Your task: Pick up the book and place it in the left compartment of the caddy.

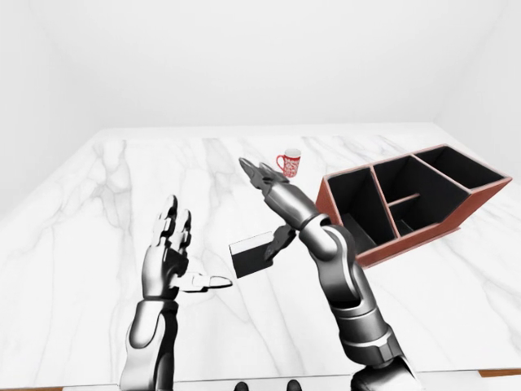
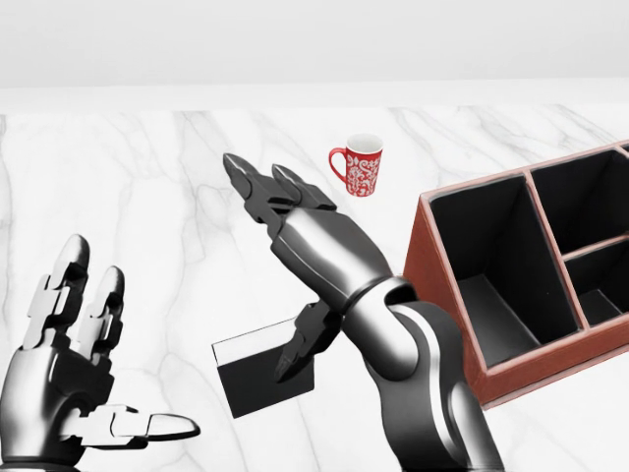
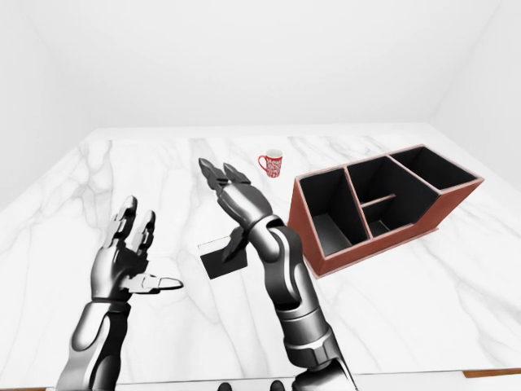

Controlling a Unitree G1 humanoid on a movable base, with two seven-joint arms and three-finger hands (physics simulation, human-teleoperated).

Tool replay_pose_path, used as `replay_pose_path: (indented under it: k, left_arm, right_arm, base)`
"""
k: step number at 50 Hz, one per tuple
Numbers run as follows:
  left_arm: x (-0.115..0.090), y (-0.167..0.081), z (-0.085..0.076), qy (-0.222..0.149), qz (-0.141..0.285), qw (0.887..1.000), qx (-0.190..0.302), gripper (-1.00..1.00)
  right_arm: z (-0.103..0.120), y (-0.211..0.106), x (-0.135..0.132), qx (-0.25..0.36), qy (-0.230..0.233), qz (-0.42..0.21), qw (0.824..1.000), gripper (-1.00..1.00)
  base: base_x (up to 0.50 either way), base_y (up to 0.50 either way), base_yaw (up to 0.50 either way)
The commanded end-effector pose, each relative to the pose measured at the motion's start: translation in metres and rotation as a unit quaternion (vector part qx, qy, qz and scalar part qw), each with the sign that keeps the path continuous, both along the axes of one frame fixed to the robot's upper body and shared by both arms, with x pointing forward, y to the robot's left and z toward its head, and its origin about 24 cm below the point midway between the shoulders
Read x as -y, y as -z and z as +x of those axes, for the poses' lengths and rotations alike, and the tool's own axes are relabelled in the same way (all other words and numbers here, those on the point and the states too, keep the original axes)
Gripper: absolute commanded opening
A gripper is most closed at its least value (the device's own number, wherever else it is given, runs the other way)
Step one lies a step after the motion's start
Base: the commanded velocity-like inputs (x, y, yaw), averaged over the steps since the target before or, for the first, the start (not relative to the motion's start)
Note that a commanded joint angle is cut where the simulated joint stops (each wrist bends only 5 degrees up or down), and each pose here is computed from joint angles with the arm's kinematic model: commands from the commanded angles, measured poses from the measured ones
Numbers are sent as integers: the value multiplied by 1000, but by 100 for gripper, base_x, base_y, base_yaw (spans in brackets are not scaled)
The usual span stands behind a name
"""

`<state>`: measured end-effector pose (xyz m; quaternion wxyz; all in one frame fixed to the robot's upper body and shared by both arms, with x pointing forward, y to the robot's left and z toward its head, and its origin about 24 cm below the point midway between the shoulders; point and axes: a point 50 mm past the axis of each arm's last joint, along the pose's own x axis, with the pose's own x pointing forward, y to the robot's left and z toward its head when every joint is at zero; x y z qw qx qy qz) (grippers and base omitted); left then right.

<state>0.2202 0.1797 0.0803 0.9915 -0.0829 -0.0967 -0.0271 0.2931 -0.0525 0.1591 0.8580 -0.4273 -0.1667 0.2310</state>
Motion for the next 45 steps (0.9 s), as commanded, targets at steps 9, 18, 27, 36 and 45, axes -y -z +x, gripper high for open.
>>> replay_pose_path:
  k: [9, 18, 27, 36, 45]
  left_arm:
    - [-21, -14, -13, -25, -66, 996, 50, 100]
    - [-30, -16, -17, -34, -91, 994, 58, 100]
    - [-32, -19, -17, -38, -94, 993, 61, 100]
    - [-34, -13, -15, -52, -98, 992, 58, 100]
    - [-35, -14, -16, -49, -101, 992, 59, 100]
  right_arm:
    - [31, 34, -44, -76, 1, -208, 975, 100]
    - [46, 62, -60, -117, -1, -262, 958, 100]
    - [58, 78, -67, -143, 1, -265, 954, 100]
    - [60, 104, -66, -178, 17, -270, 946, 100]
    - [58, 117, -62, -196, 28, -283, 938, 100]
  base:
    - [0, 0, 0]
    - [0, 0, 0]
    - [0, 0, 0]
    - [0, 0, 0]
    - [0, 0, 0]
